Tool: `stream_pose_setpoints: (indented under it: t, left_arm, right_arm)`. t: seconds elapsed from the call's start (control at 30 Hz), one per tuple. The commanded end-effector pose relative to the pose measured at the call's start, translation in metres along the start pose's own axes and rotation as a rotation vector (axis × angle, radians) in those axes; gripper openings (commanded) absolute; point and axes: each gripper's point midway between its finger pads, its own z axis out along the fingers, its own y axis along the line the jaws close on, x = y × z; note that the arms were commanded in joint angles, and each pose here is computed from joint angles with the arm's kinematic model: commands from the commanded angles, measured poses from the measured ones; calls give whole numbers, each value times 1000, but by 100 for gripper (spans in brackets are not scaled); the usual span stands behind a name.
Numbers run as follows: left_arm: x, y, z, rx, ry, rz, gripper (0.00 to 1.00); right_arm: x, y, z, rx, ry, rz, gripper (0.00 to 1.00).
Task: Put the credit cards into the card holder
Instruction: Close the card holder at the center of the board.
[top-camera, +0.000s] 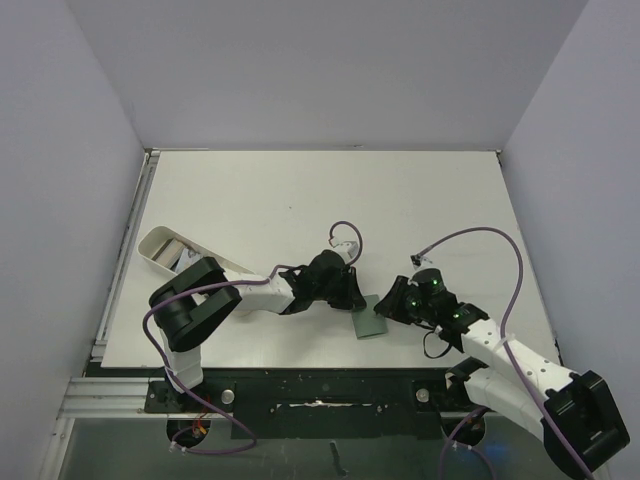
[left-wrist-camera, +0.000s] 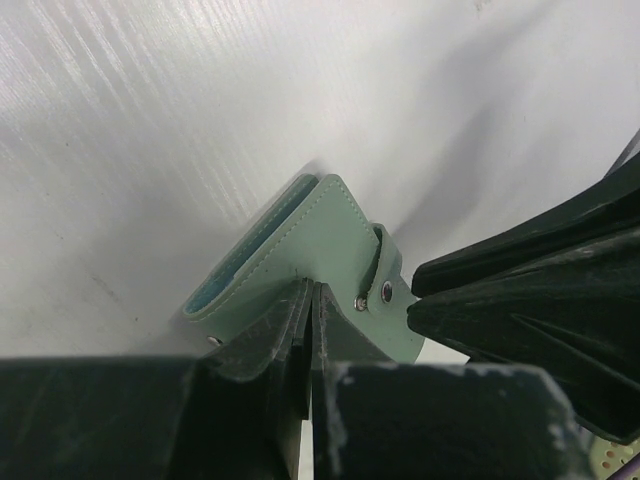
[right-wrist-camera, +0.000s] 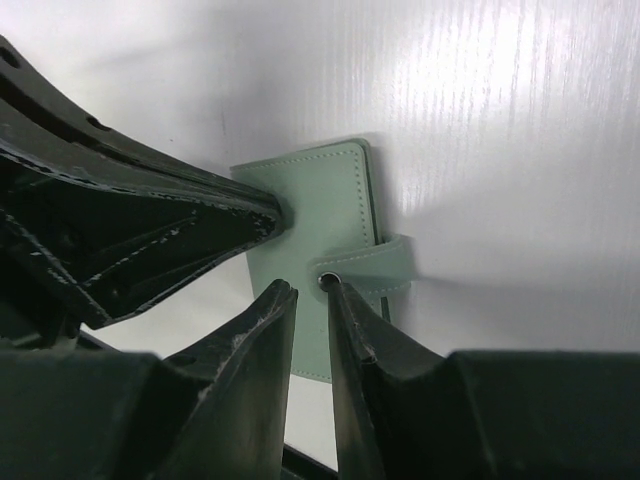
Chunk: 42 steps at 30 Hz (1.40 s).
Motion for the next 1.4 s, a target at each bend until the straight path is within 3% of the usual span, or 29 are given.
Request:
stream_pose_setpoints:
  t: [0.0, 1.2, 1.37]
  left_arm:
    - [13, 20, 1, -85, 46, 36, 0]
    - [14, 18, 3, -95, 52, 39, 0]
    - [14, 18, 3, -94, 50, 39, 0]
  right_arm:
    - [-23, 12, -7, -12, -58, -34, 23]
    - [-9, 10, 14, -60, -2, 2, 22]
    - [-9, 6, 10, -41, -7, -3, 18]
